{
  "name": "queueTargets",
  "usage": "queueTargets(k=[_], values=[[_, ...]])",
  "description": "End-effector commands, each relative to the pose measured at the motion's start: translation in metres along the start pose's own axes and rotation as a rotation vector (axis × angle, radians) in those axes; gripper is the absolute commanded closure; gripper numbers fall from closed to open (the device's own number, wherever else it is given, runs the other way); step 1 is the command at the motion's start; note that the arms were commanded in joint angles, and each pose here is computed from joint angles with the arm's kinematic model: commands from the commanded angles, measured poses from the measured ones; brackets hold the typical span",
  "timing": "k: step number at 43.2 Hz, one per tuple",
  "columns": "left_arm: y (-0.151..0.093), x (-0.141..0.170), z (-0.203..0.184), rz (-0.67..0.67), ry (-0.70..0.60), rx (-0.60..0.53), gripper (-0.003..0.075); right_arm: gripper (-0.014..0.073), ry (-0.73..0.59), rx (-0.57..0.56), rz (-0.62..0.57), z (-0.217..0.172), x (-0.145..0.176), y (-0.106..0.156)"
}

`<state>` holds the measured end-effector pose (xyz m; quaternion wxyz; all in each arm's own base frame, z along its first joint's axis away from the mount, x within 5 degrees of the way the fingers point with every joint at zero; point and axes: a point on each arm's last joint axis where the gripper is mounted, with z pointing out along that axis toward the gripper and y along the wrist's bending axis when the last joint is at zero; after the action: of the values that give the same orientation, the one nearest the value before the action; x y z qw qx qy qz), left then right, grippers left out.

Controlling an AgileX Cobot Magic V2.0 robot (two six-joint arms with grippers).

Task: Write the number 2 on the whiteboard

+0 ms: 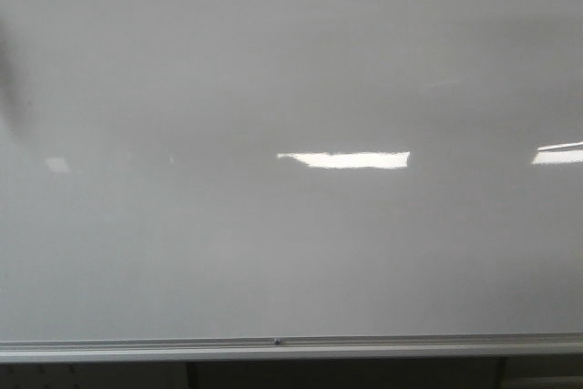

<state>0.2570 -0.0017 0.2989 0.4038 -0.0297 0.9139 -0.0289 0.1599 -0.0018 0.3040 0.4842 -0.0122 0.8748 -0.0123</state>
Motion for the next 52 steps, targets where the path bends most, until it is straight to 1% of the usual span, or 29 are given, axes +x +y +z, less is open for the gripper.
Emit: queueTargets(k=[1,7,15,25,28,31,43,52], values=[[0.000,-0.027,0.003,-0.027,-0.103,0.007,0.0121,0.0064,-0.108,0.003,-0.010,-0.006,-0.017,0.000],[0.002,-0.035,0.023,-0.052,-0.072,0.007,0.0121,0.0064,-0.108,0.003,-0.010,-0.006,-0.017,0.000],[0.003,-0.037,0.049,-0.055,-0.048,0.001,0.0121,0.0064,-0.108,0.003,-0.010,-0.006,-0.017,0.000],[0.004,-0.034,0.072,-0.056,-0.057,-0.005,0.0122,0.0064,-0.108,0.003,-0.010,-0.006,-0.017,0.000],[0.005,-0.034,0.075,-0.057,-0.062,-0.007,0.0134,0.0064,-0.108,0.003,-0.010,-0.006,-0.017,0.000],[0.005,-0.034,0.078,-0.057,-0.066,-0.008,0.0164,0.0064,-0.108,0.003,-0.010,-0.006,-0.017,0.000],[0.006,-0.034,0.084,-0.056,-0.072,-0.009,0.0351,0.0064,-0.108,0.003,-0.010,-0.006,-0.017,0.000],[0.006,-0.034,0.084,-0.051,-0.071,-0.009,0.0513,0.0064,-0.108,0.003,-0.010,-0.006,-0.017,0.000]])
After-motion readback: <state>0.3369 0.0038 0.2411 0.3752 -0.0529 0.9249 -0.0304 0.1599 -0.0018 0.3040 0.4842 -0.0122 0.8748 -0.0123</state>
